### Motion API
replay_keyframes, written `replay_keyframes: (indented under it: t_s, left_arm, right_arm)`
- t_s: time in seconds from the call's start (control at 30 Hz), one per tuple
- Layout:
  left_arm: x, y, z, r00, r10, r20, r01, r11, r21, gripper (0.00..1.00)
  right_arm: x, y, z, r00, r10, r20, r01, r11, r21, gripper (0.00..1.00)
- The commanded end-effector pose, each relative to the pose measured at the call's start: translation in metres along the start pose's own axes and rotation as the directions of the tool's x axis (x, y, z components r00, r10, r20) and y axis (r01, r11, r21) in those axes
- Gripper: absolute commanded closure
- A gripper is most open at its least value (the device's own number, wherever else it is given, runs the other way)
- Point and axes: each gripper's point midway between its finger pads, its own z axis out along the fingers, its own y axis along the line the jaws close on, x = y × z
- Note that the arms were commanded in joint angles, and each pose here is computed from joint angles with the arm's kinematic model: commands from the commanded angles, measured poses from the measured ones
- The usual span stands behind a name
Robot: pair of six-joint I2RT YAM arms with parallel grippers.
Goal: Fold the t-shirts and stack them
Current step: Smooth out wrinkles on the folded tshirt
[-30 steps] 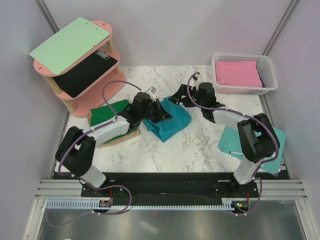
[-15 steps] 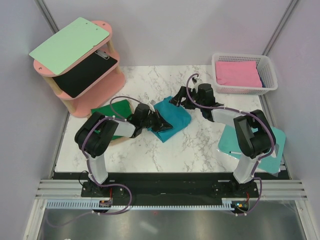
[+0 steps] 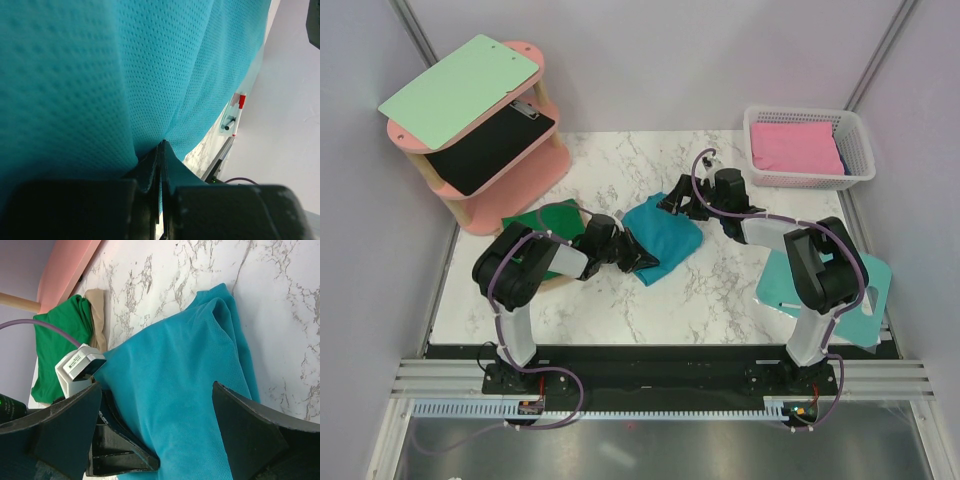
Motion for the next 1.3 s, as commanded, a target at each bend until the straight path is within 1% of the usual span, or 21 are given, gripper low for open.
replay_keyframes:
  t_s: [0.0,0.07,0.17,0.27,0.3,0.4,0.53,0.7,0.9,1.1,1.2,1.27]
  left_arm:
    - [0.009,0.027,0.002,0.997,-0.079,-0.019,0.077,0.993,-0.094,0.98]
    - [0.011,0.03,-0.001,0.997,-0.08,-0.018,0.077,0.992,-0.101,0.98]
    - [0.01,0.023,-0.004,0.999,-0.042,-0.019,0.04,0.996,-0.074,0.98]
    - [0.003,-0.006,-0.017,0.998,0.056,0.009,-0.056,0.998,0.004,0.98]
    - [0.0,-0.023,-0.027,0.996,0.088,0.032,-0.089,0.995,0.041,0.98]
    - [-0.006,-0.049,-0.044,0.987,0.14,0.075,-0.146,0.986,0.08,0.98]
    - [-0.004,-0.056,-0.05,0.984,0.158,0.08,-0.164,0.983,0.079,0.98]
    - [0.012,-0.046,-0.041,0.988,0.152,0.037,-0.154,0.986,0.066,0.98]
    - [0.038,-0.023,-0.025,0.994,0.107,-0.027,-0.106,0.994,0.026,0.98]
    - [0.054,0.015,-0.02,0.998,0.033,-0.045,-0.036,0.997,-0.061,0.98]
    - [0.059,0.027,-0.018,0.998,0.013,-0.058,-0.018,0.997,-0.078,0.98]
    - [0.059,0.022,-0.017,0.998,0.024,-0.06,-0.027,0.999,-0.046,0.98]
  right_arm:
    - [-0.006,0.008,0.003,1.0,-0.014,0.015,0.014,0.999,-0.041,0.02]
    - [-0.006,0.008,0.002,1.0,-0.016,0.016,0.016,0.999,-0.041,0.02]
    - [-0.006,0.009,0.003,1.0,-0.013,0.017,0.014,0.999,-0.044,0.02]
    - [-0.008,0.012,0.002,1.0,-0.016,0.024,0.017,0.998,-0.054,0.02]
    - [-0.009,0.012,0.002,1.0,-0.017,0.025,0.018,0.998,-0.053,0.02]
    - [-0.01,0.014,0.001,0.999,-0.018,0.03,0.019,0.998,-0.058,0.02]
    - [-0.009,0.016,0.002,0.999,-0.007,0.031,0.01,0.998,-0.07,0.02]
    - [-0.002,0.011,0.003,1.0,0.001,0.018,0.001,0.998,-0.066,0.02]
    - [-0.001,0.01,0.004,1.0,0.0,0.012,0.001,0.998,-0.065,0.02]
    - [0.0,0.008,0.005,1.0,0.002,0.008,-0.002,0.998,-0.061,0.02]
    - [0.0,0.009,0.005,1.0,0.003,0.008,-0.003,0.998,-0.065,0.02]
    - [0.0,0.009,0.005,1.0,0.002,0.006,-0.002,0.998,-0.067,0.02]
